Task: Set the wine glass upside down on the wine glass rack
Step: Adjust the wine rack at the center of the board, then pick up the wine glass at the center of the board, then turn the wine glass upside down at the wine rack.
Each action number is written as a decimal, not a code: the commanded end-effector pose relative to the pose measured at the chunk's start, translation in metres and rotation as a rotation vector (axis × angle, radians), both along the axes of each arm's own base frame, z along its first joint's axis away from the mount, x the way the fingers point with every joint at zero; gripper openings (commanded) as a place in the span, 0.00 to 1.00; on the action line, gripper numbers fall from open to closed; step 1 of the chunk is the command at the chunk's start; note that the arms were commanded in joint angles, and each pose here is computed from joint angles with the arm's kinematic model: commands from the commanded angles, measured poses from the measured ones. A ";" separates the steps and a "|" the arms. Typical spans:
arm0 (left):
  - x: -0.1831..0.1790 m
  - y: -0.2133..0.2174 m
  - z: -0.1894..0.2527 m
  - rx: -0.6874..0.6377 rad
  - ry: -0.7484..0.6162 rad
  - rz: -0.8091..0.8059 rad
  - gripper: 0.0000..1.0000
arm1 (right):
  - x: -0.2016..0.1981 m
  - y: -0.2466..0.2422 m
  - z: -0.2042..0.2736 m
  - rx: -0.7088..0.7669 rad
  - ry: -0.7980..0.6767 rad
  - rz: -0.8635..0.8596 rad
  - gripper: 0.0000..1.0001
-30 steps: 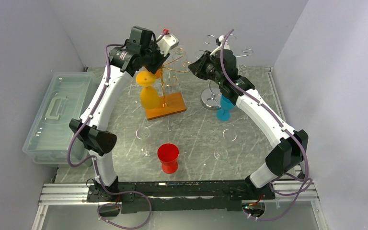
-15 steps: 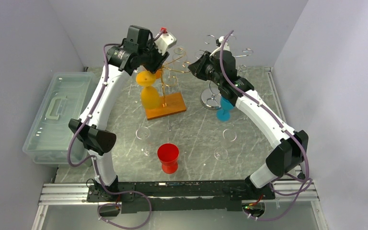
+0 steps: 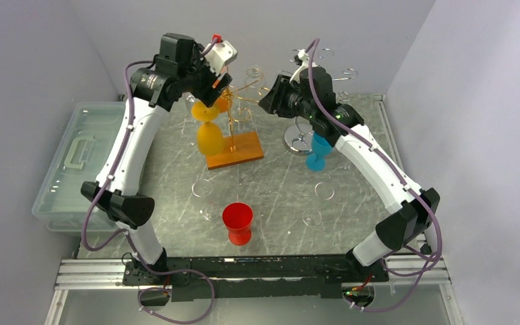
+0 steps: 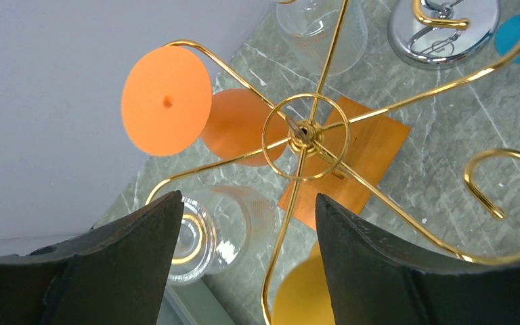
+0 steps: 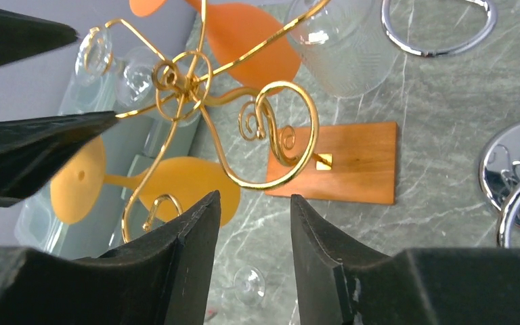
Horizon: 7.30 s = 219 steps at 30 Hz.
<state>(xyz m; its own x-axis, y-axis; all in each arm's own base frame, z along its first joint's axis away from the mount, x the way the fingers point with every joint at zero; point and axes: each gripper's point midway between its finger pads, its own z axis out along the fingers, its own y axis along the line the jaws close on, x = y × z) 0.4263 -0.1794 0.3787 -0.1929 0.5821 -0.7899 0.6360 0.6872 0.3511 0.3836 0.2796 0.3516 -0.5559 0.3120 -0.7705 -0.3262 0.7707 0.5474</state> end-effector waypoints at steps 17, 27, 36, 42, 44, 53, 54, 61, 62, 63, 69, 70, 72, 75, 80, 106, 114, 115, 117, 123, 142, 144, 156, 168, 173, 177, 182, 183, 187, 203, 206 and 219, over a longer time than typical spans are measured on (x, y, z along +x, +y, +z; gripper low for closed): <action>-0.122 0.047 0.064 -0.058 -0.119 -0.024 0.98 | -0.103 -0.020 0.022 -0.166 -0.035 0.136 1.00; -0.158 0.068 0.033 -0.081 -0.040 0.061 0.99 | -0.153 0.087 -0.050 -0.357 -0.013 0.368 1.00; -0.162 0.082 0.020 -0.073 -0.036 0.140 0.98 | -0.155 0.136 -0.107 -0.437 -0.002 0.401 0.80; -0.165 0.085 0.023 -0.077 -0.036 0.155 0.96 | -0.149 0.151 -0.127 -0.434 0.004 0.384 0.67; -0.164 0.091 0.026 -0.066 -0.045 0.185 0.95 | -0.147 0.155 -0.129 -0.427 0.004 0.384 0.66; -0.164 0.095 0.036 -0.047 -0.074 0.191 0.94 | -0.149 0.172 -0.154 -0.410 0.040 0.417 0.60; -0.163 0.096 0.038 -0.045 -0.081 0.191 0.94 | -0.150 0.174 -0.159 -0.413 0.049 0.425 0.58; -0.162 0.097 0.052 -0.037 -0.123 0.181 0.94 | -0.151 0.178 -0.182 -0.450 0.077 0.447 0.44; -0.162 0.097 0.055 -0.040 -0.131 0.180 0.94 | -0.151 0.179 -0.184 -0.454 0.080 0.451 0.42; -0.161 0.097 0.058 -0.044 -0.137 0.178 0.94 | -0.152 0.180 -0.187 -0.460 0.084 0.457 0.37; -0.162 0.096 0.064 -0.050 -0.152 0.168 0.94 | -0.150 0.182 -0.178 -0.470 0.068 0.470 0.05; -0.163 0.096 0.064 -0.049 -0.153 0.165 0.94 | -0.150 0.181 -0.172 -0.464 0.057 0.468 0.03; -0.163 0.096 0.064 -0.049 -0.158 0.163 0.94 | -0.151 0.179 -0.157 -0.446 0.032 0.471 0.00; -0.164 0.094 0.067 -0.063 -0.160 0.159 0.96 | -0.156 0.175 -0.127 -0.404 -0.006 0.489 0.00; -0.170 0.087 0.075 -0.107 -0.161 0.125 0.99 | -0.170 0.152 -0.059 -0.303 -0.108 0.499 0.00; -0.207 -0.001 0.055 -0.411 0.124 -0.249 0.99 | -0.167 -0.005 0.146 -0.004 -0.570 0.096 0.00; -0.187 -0.009 0.054 -0.432 0.120 -0.235 0.94 | -0.175 -0.020 0.161 0.045 -0.610 0.086 0.00; -0.186 -0.011 0.055 -0.435 0.117 -0.244 0.92 | -0.176 -0.020 0.162 0.052 -0.614 0.089 0.00; -0.187 -0.015 0.059 -0.450 0.117 -0.268 0.88 | -0.179 -0.018 0.165 0.073 -0.626 0.104 0.00; -0.189 -0.028 0.067 -0.488 0.126 -0.342 0.65 | -0.182 0.000 0.164 0.117 -0.624 0.159 0.00; -0.156 -0.004 0.095 -0.148 -0.271 -0.419 0.00 | -0.182 -0.001 0.120 -0.002 -0.541 0.220 1.00; -0.154 -0.002 0.102 -0.105 -0.344 -0.439 0.00 | -0.184 -0.006 0.113 -0.052 -0.526 0.252 1.00; -0.160 0.006 0.130 0.080 -0.668 -0.530 0.00 | -0.195 -0.008 0.102 -0.216 -0.446 0.565 1.00; -0.167 0.005 0.149 0.124 -0.809 -0.563 0.00 | -0.189 0.059 0.110 -0.041 -0.501 0.756 1.00; -0.171 0.005 0.152 0.126 -0.847 -0.574 0.00 | -0.182 0.083 0.093 0.003 -0.466 0.798 1.00; -0.173 0.004 0.156 0.118 -0.869 -0.575 0.00 | -0.178 0.093 0.085 0.002 -0.472 0.794 1.00; -0.173 0.002 0.155 0.120 -0.882 -0.589 0.00 | -0.169 0.097 0.073 -0.020 -0.463 0.752 0.87; -0.173 0.001 0.154 0.123 -0.882 -0.596 0.00 | -0.167 0.095 0.071 -0.025 -0.465 0.736 0.80; -0.174 -0.002 0.149 0.095 -0.857 -0.605 0.29 | -0.157 0.080 0.066 -0.056 -0.504 0.637 0.48; -0.168 0.003 0.136 -0.245 -0.385 -0.366 0.99 | -0.109 0.016 -0.002 -0.109 -0.524 0.324 0.43; -0.175 0.003 0.121 -0.268 -0.307 -0.360 1.00 | -0.100 0.015 -0.009 -0.105 -0.517 0.308 0.43; -0.183 0.010 0.099 -0.248 -0.281 -0.340 1.00 | -0.064 0.019 -0.025 -0.081 -0.502 0.302 0.71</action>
<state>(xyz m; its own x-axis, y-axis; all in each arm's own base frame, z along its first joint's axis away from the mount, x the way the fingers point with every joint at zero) 0.2513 -0.1721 0.4700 0.2033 0.3894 -0.8984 0.7519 0.5257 0.3979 0.3095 0.2884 0.2897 -0.2605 0.0398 -0.9646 -0.7020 0.6781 0.2176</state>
